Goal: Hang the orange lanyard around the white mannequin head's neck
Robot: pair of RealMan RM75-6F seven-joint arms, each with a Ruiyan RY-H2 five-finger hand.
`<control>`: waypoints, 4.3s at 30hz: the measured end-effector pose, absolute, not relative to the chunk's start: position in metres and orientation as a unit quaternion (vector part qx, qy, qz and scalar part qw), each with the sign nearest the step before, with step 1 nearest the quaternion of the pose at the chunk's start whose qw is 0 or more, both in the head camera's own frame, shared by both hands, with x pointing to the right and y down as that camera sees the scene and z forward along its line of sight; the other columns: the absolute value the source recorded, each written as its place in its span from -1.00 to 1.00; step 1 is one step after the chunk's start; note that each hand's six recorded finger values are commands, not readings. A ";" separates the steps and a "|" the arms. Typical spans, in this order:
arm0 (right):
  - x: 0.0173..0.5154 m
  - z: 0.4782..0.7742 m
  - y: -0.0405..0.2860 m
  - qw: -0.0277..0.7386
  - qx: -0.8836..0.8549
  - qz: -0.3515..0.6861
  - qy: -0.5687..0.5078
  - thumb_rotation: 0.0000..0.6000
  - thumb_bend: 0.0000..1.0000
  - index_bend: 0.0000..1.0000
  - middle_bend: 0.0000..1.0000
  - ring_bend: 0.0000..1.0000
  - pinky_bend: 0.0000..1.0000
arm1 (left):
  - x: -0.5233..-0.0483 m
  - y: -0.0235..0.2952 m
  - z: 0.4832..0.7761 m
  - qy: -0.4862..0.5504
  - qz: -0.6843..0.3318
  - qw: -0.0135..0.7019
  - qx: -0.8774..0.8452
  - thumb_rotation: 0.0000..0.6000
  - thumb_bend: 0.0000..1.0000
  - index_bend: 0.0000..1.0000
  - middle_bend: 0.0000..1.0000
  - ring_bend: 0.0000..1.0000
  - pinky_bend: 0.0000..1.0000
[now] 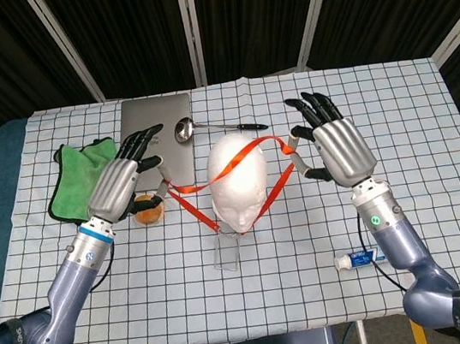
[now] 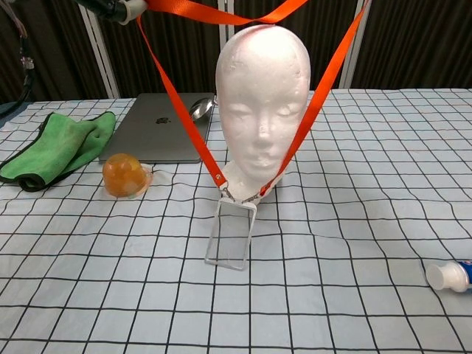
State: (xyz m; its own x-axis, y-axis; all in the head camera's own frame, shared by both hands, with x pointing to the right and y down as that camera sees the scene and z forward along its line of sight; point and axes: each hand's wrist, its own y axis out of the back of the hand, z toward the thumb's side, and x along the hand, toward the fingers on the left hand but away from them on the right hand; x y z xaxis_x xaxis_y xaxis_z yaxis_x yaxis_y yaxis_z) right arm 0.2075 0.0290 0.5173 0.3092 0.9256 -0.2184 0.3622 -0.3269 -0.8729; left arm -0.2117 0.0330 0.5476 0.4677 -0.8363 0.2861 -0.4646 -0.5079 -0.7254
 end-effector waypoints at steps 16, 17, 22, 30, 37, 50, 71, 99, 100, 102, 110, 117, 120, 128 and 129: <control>0.206 0.551 -0.022 0.389 -0.674 0.463 -0.425 1.00 -0.68 -0.92 -0.98 -1.00 -1.00 | -0.217 -0.021 0.575 0.423 -0.405 0.281 -0.760 1.00 -0.96 -1.00 -1.00 -1.00 -1.00; 0.207 0.554 -0.024 0.391 -0.670 0.469 -0.422 1.00 -0.72 -0.98 -1.00 -1.00 -1.00 | -0.218 -0.021 0.578 0.421 -0.411 0.278 -0.759 1.00 -1.00 -1.00 -1.00 -1.00 -1.00; 0.215 0.569 -0.029 0.403 -0.649 0.499 -0.409 1.00 -0.73 -1.00 -1.00 -1.00 -1.00 | -0.223 -0.025 0.593 0.427 -0.433 0.256 -0.751 1.00 -1.00 -1.00 -1.00 -1.00 -1.00; 0.232 0.573 -0.029 0.404 -0.637 0.507 -0.417 1.00 -0.47 -1.00 -1.00 -1.00 -1.00 | -0.228 -0.028 0.593 0.439 -0.415 0.259 -0.754 1.00 -1.00 -1.00 -1.00 -1.00 -1.00; 0.263 0.558 -0.014 0.413 -0.628 0.512 -0.416 1.00 0.18 -1.00 -1.00 -1.00 -1.00 | -0.255 -0.018 0.585 0.435 -0.418 0.301 -0.739 1.00 -1.00 -1.00 -1.00 -1.00 -1.00; 0.345 0.546 0.073 0.426 -0.628 0.537 -0.368 1.00 0.22 -0.88 -1.00 -1.00 -1.00 | -0.315 0.080 0.597 0.317 -0.448 0.347 -0.761 1.00 0.08 -1.00 -1.00 -1.00 -1.00; 0.416 0.538 0.211 0.415 -0.620 0.537 -0.393 1.00 -1.00 -1.00 -1.00 -1.00 -1.00 | -0.274 0.223 0.647 0.104 -0.444 0.324 -0.829 1.00 1.00 -1.00 -1.00 -1.00 -1.00; 0.418 0.528 0.214 0.412 -0.614 0.541 -0.400 1.00 -1.00 -1.00 -1.00 -1.00 -1.00 | -0.175 0.217 0.698 0.083 -0.428 0.303 -0.848 1.00 1.00 -1.00 -1.00 -1.00 -1.00; 0.418 0.528 0.214 0.411 -0.615 0.541 -0.400 1.00 -1.00 -1.00 -1.00 -1.00 -1.00 | -0.173 0.218 0.699 0.080 -0.428 0.303 -0.848 1.00 1.00 -1.00 -1.00 -1.00 -1.00; 0.418 0.529 0.215 0.407 -0.618 0.540 -0.402 1.00 -1.00 -1.00 -1.00 -1.00 -1.00 | -0.171 0.219 0.702 0.075 -0.430 0.304 -0.847 1.00 1.00 -1.00 -1.00 -1.00 -1.00; 0.415 0.531 0.217 0.403 -0.625 0.536 -0.401 1.00 -1.00 -1.00 -1.00 -1.00 -1.00 | -0.167 0.231 0.705 0.052 -0.438 0.287 -0.850 1.00 1.00 -1.00 -1.00 -1.00 -1.00; 0.412 0.531 0.218 0.404 -0.627 0.533 -0.399 1.00 -1.00 -1.00 -1.00 -1.00 -1.00 | -0.167 0.248 0.698 0.018 -0.442 0.277 -0.853 1.00 1.00 -1.00 -1.00 -1.00 -1.00; 0.411 0.530 0.218 0.406 -0.627 0.532 -0.400 1.00 -1.00 -1.00 -1.00 -1.00 -1.00 | -0.166 0.252 0.695 0.005 -0.446 0.274 -0.852 1.00 1.00 -1.00 -1.00 -1.00 -1.00; 0.412 0.529 0.217 0.406 -0.625 0.531 -0.403 1.00 -1.00 -1.00 -1.00 -1.00 -1.00 | -0.166 0.258 0.689 -0.021 -0.454 0.278 -0.846 1.00 1.00 -1.00 -1.00 -1.00 -1.00; 0.412 0.529 0.217 0.406 -0.625 0.531 -0.403 1.00 -1.00 -1.00 -1.00 -1.00 -1.00 | -0.167 0.259 0.688 -0.025 -0.455 0.277 -0.846 1.00 1.00 -1.00 -1.00 -1.00 -1.00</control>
State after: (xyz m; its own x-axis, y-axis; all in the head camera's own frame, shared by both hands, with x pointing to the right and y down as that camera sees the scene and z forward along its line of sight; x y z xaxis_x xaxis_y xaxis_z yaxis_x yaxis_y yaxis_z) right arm 0.4125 0.2174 0.5290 0.1115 0.9353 -0.3359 0.0728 -0.3448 -0.9359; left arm -0.1670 0.2595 0.6882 0.5843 -0.2104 0.7838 0.2943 -0.8451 -0.4462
